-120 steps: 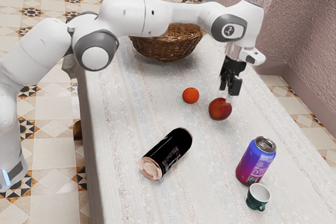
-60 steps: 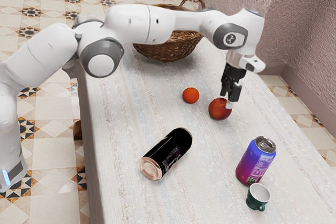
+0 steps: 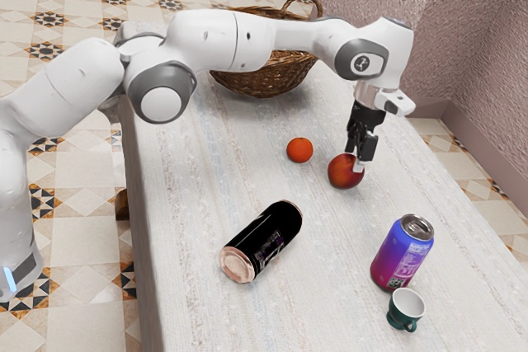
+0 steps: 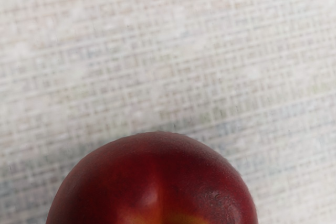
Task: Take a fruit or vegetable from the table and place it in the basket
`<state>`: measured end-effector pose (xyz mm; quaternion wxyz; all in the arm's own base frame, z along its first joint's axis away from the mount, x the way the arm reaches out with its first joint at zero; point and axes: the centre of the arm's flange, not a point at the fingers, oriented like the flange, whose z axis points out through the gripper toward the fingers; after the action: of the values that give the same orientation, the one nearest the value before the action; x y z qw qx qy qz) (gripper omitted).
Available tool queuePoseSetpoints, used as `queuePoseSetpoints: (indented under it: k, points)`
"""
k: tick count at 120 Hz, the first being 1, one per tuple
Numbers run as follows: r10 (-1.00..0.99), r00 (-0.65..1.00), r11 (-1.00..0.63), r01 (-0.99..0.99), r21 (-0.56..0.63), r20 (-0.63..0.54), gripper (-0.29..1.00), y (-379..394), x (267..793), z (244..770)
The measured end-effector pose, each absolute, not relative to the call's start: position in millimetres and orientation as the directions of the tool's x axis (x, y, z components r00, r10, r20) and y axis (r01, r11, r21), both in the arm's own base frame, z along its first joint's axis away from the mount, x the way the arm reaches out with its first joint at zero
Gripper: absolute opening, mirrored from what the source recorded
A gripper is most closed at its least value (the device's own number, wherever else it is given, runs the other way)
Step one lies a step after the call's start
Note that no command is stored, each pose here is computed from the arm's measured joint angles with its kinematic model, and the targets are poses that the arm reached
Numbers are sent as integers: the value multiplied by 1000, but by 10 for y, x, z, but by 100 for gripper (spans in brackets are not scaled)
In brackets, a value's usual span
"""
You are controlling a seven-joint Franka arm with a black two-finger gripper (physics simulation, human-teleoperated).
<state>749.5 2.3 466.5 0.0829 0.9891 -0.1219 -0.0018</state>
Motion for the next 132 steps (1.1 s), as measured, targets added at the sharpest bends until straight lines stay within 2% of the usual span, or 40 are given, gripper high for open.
queuePoseSetpoints:
  k: [62, 89, 100, 122, 132]
  points:
    - [-249, 968, -949, -240, 205, -20, 70, 33, 7543, 4322]
    - [-246, 969, -949, -237, 210, -18, 30, 87, 7559, 4282]
    - [-234, 972, -954, -231, 191, 6, -2, 202, 7576, 4391]
    - [-238, 970, -963, -242, 115, 45, -5, 315, 7579, 4663]
    - [-243, 966, -967, -248, 54, 85, -4, 355, 7500, 5059]
